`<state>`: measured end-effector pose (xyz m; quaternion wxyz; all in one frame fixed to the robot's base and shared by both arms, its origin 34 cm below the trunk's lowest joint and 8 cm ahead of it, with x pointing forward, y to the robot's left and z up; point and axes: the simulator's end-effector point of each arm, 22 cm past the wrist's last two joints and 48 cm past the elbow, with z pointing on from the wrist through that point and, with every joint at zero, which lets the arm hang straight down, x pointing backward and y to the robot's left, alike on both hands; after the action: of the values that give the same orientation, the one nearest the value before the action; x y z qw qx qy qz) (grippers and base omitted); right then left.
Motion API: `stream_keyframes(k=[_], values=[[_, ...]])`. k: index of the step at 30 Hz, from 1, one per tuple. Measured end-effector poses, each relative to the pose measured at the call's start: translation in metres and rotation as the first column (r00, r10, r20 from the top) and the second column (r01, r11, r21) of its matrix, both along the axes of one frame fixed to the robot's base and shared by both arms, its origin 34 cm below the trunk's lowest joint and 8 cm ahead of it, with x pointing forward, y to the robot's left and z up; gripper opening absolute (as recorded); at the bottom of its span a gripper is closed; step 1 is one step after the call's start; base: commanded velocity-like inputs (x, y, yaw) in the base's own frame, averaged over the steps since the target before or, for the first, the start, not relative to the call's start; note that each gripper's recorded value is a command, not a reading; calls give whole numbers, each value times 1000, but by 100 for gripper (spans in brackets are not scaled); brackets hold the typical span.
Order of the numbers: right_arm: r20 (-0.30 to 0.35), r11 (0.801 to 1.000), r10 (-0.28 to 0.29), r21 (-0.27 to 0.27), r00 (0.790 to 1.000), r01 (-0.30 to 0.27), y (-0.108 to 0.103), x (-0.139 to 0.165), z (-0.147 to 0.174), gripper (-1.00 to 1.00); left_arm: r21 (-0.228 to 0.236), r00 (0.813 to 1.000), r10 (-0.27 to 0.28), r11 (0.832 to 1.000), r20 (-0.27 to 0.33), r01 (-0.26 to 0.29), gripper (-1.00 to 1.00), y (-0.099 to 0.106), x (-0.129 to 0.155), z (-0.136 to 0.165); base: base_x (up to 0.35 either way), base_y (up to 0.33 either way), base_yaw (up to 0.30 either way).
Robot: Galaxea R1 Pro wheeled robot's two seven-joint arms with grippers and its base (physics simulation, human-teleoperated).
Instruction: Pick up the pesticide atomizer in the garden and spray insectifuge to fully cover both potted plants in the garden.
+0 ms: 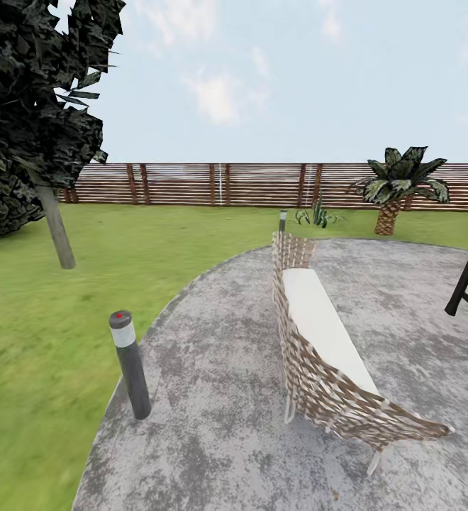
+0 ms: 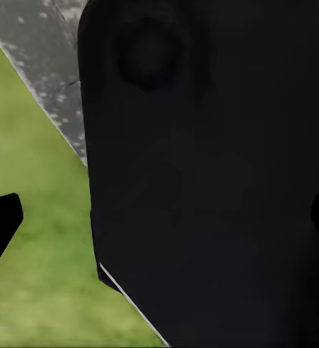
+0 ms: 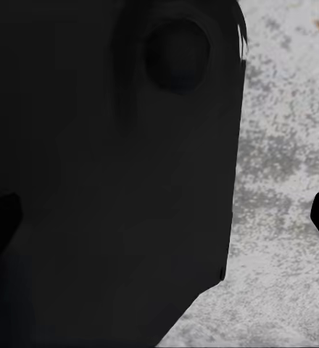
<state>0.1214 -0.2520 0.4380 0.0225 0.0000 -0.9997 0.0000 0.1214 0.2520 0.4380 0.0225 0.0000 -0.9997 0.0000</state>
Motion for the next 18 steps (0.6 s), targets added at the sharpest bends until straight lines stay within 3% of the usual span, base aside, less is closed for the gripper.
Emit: stream_keyframes(k=[7, 13, 18], values=[[21, 1000, 1, 11, 1000, -1, 10, 11, 0, 100, -4, 1000, 2, 1000, 6, -2, 100, -2, 3, 0, 0, 0, 0], [71, 999, -5, 43, 997, 2, 36, 36, 0, 100, -6, 1000, 2, 1000, 13, -2, 100, -3, 5, 0, 0, 0, 0], [102, 999, -11, 45, 995, 7, 37, 51, 1, 100, -5, 1000, -1, 1000, 14, 1, 100, -2, 6, 0, 0, 0, 0]])
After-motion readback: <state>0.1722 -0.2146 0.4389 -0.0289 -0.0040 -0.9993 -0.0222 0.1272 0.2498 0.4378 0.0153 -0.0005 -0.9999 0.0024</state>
